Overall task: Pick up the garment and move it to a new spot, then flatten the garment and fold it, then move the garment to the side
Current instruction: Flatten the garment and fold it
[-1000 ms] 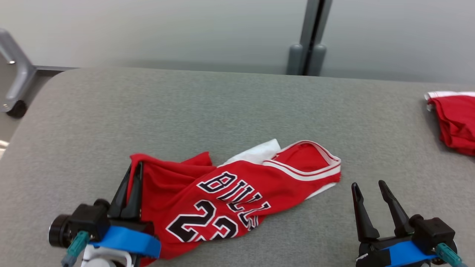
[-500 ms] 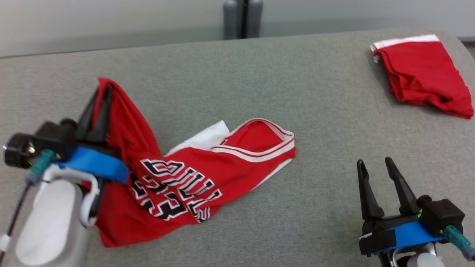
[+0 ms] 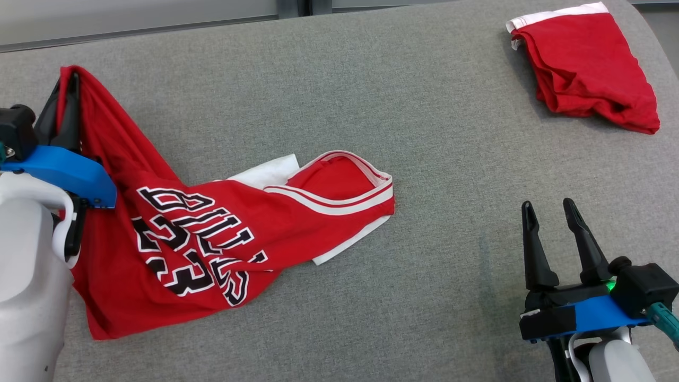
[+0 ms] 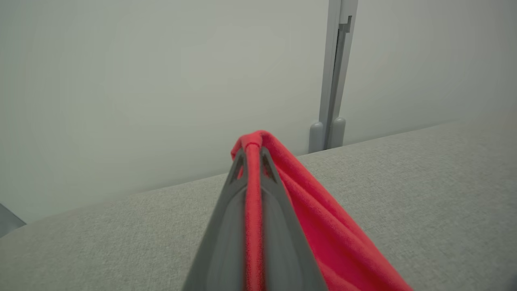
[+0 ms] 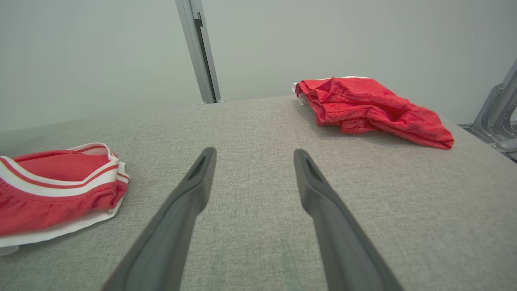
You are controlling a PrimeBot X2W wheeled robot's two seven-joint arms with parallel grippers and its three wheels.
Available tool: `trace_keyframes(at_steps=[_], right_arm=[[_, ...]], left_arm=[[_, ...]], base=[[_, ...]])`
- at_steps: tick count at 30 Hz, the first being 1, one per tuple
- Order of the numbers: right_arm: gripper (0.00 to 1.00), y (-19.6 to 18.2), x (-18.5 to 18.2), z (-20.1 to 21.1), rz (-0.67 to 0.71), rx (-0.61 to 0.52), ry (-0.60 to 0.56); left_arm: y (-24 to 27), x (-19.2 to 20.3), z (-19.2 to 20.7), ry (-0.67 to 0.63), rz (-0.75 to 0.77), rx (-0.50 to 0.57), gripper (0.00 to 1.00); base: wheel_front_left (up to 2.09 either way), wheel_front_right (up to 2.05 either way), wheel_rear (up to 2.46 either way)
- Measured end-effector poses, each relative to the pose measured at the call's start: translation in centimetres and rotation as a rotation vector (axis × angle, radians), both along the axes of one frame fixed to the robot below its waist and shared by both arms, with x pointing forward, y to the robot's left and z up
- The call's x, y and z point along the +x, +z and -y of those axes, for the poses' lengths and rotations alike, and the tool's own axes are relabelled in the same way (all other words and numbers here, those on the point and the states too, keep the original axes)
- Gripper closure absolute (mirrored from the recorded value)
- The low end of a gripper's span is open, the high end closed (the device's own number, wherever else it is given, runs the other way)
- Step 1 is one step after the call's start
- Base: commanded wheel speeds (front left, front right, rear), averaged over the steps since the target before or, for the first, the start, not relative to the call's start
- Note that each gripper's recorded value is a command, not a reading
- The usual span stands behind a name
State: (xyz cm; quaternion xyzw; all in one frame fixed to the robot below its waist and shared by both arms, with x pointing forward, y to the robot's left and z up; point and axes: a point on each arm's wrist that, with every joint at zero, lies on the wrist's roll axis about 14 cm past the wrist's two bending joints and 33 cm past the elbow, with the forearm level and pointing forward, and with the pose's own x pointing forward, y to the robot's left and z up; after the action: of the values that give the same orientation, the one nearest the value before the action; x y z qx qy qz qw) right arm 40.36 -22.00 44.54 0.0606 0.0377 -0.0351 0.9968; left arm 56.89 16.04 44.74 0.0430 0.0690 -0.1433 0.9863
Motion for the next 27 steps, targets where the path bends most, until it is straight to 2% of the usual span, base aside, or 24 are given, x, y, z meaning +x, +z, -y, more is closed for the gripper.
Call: trace_keyframes(at_steps=[1,2,4,9,13,27], right_arm=[[0.0,0.0,0.0,0.0,-0.002,0.0,-0.001],[0.0,0.0,0.0,0.1,-0.002,-0.001,-0.002],[0.0,0.0,0.0,0.0,0.0,0.0,0.001],[0.0,0.6,0.2,-0.9,0.02,0.009,0.024],[0.0,1.5,0.3,-1.7,0.046,0.018,0.048],[0.0,2.8,-0.1,-6.3,0.078,0.053,0.177]], left_arm=[[-0.5,0.1,-0.4,0.009,-0.016,0.008,1.0],[-0.9,0.0,-0.5,0.014,-0.029,0.01,0.84],[-1.5,-0.2,-0.6,0.017,-0.051,0.017,0.0],[-0.5,-0.8,-1.4,0.039,-0.039,0.012,0.0],[2.7,-1.9,-1.9,0.051,0.051,-0.021,0.0],[6.8,-12.8,-6.2,0.224,0.215,-0.077,0.0]], base=[[0.0,0.0,0.0],[0.0,0.0,0.0],[0.0,0.0,0.0],[0.0,0.0,0.0],[0.0,0.0,0.0],[0.0,0.0,0.0]])
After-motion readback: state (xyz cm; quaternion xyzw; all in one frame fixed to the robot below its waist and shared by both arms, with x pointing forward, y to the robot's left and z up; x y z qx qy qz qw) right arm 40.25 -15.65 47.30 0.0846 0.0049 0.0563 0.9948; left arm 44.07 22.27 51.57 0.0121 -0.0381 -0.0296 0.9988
